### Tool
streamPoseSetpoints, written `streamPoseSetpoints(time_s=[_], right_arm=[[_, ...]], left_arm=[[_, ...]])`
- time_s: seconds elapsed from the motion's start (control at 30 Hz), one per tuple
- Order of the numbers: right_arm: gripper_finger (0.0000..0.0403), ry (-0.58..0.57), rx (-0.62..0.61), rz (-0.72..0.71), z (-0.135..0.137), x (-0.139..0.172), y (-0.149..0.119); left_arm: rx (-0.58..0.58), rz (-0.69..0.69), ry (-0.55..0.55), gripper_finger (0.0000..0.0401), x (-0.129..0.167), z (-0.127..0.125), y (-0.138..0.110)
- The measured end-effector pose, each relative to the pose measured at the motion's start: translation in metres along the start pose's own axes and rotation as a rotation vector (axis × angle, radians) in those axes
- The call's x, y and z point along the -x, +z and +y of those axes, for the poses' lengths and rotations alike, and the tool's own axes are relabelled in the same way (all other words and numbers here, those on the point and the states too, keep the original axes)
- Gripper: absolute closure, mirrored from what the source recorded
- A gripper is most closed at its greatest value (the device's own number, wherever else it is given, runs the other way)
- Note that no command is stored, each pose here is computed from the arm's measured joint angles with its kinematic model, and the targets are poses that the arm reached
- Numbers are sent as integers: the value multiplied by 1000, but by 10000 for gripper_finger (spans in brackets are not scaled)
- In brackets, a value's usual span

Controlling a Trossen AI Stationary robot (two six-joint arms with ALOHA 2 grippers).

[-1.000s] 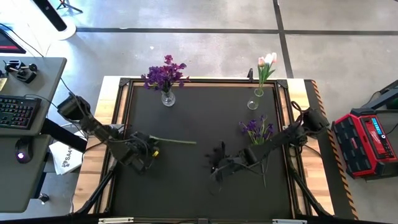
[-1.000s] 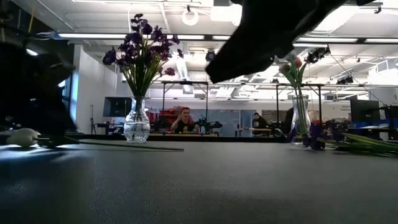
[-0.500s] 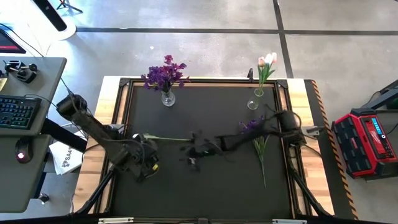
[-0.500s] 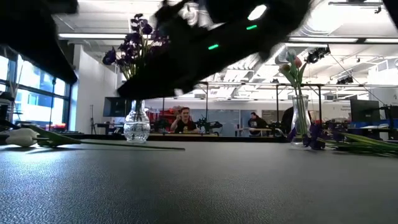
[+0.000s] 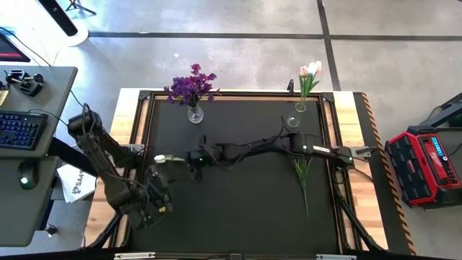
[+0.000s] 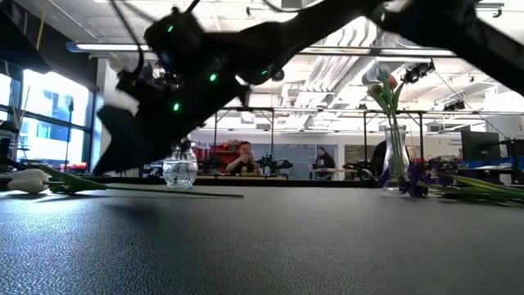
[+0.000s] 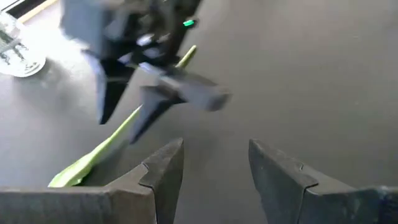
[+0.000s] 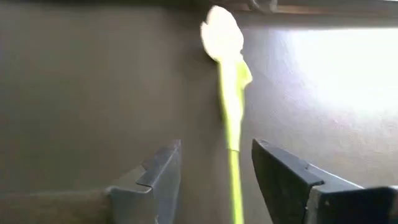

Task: Sort flowers into vase by color
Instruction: Put the white flowers into the right transparent vase

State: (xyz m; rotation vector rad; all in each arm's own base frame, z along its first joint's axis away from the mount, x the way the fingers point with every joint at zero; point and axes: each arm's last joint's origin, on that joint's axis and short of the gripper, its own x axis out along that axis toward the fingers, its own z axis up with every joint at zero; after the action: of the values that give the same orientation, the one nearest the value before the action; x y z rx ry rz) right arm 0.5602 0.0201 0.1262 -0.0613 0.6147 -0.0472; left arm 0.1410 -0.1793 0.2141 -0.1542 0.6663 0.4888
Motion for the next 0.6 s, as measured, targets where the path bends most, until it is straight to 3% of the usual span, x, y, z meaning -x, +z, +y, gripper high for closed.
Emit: streamPoseSetpoints(time_s=[0.23, 0.43, 0.6], right_arm=[[284, -36, -92, 83, -25, -20, -10], [387, -95, -186, 139, -36, -17, -13], [393, -206, -201, 249, -39, 0, -10]], left_arm=[[-1, -31, -8, 231, 2, -6, -11], [12, -26, 14, 231, -3, -10, -17], [59, -9, 1, 231, -1, -12, -22]])
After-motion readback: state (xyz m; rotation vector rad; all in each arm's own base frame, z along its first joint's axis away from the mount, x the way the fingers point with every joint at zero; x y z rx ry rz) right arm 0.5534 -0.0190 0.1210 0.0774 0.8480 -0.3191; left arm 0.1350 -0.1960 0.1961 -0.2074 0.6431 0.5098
